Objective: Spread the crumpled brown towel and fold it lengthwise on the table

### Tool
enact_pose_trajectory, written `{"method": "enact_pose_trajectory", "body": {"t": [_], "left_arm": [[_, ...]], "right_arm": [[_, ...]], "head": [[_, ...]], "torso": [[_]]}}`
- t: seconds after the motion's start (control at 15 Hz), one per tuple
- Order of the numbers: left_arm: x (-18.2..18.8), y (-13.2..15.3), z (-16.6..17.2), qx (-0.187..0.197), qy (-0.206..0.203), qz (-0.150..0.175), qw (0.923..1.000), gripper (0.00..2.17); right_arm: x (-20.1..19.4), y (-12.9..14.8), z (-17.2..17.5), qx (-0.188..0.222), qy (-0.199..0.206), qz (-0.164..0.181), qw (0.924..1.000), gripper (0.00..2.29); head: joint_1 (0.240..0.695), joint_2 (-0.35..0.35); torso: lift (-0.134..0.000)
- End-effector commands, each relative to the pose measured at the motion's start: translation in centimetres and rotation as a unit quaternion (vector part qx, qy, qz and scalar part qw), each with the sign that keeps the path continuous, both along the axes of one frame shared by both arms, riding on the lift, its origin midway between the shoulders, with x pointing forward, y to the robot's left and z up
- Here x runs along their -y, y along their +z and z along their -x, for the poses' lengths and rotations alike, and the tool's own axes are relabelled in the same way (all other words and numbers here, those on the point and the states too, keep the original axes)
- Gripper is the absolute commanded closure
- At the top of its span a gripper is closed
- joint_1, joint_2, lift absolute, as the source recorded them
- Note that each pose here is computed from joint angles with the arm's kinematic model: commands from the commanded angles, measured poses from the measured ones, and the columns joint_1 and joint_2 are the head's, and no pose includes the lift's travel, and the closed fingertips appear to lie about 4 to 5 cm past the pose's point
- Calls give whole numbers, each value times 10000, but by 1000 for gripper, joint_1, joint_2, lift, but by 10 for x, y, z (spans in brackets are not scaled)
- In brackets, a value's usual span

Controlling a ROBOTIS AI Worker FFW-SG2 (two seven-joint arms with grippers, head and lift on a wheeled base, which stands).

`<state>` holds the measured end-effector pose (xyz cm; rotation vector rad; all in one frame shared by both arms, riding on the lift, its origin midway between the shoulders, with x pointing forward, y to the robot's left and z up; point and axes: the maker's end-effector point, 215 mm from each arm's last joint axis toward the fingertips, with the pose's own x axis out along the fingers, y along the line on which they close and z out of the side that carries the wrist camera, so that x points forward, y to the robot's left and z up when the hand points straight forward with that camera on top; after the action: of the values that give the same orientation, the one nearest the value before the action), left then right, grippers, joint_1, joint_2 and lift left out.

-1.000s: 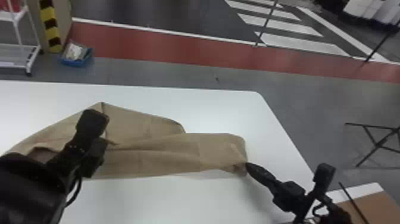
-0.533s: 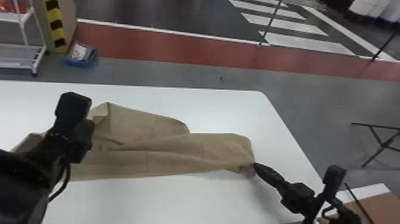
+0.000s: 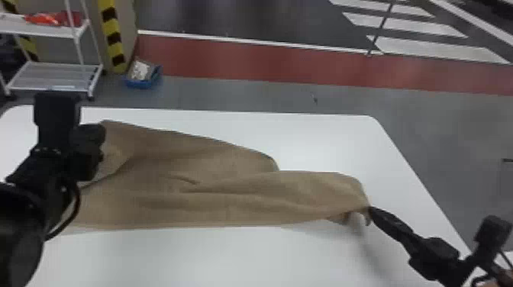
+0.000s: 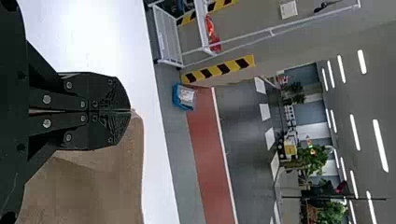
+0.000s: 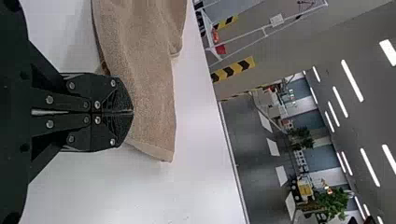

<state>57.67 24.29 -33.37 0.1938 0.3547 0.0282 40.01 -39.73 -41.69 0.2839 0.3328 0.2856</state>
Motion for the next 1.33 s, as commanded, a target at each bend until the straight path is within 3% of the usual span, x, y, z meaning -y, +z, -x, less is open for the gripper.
{"method": "enact_pose_trajectory", "body": {"t": [0.0,0.2,0.6,0.8,1.0,1.13,1.27], "left_arm": [[-12,3,-1,33,68,22,10000,1450],[-13,6,-4,65,61,35,10000,1450],[-14,7,-5,67,60,60,9999,1450],[-13,6,-5,64,72,69,9999,1450],[-11,6,-6,59,73,75,9999,1450],[-6,4,-6,39,27,90,9999,1450],[0,4,-9,45,-35,78,10000,1450]], "right_arm": [[0,24,-11,132,-11,-29,9999,1210],[-1,61,-56,255,10,-230,9994,1210],[-8,162,-185,994,191,-35,9949,1210],[-10,212,-217,1417,358,-83,9892,1210],[-16,226,-183,1642,771,-263,9831,1210],[8,202,-129,1512,592,-97,9867,1210],[28,161,-82,1370,411,168,9896,1210]], "head": [[695,-183],[695,-160],[690,-137],[628,-122],[593,-116],[592,-115],[614,-136]], "torso": [[-123],[-123],[-123],[-123],[-123],[-123],[-123]]}}
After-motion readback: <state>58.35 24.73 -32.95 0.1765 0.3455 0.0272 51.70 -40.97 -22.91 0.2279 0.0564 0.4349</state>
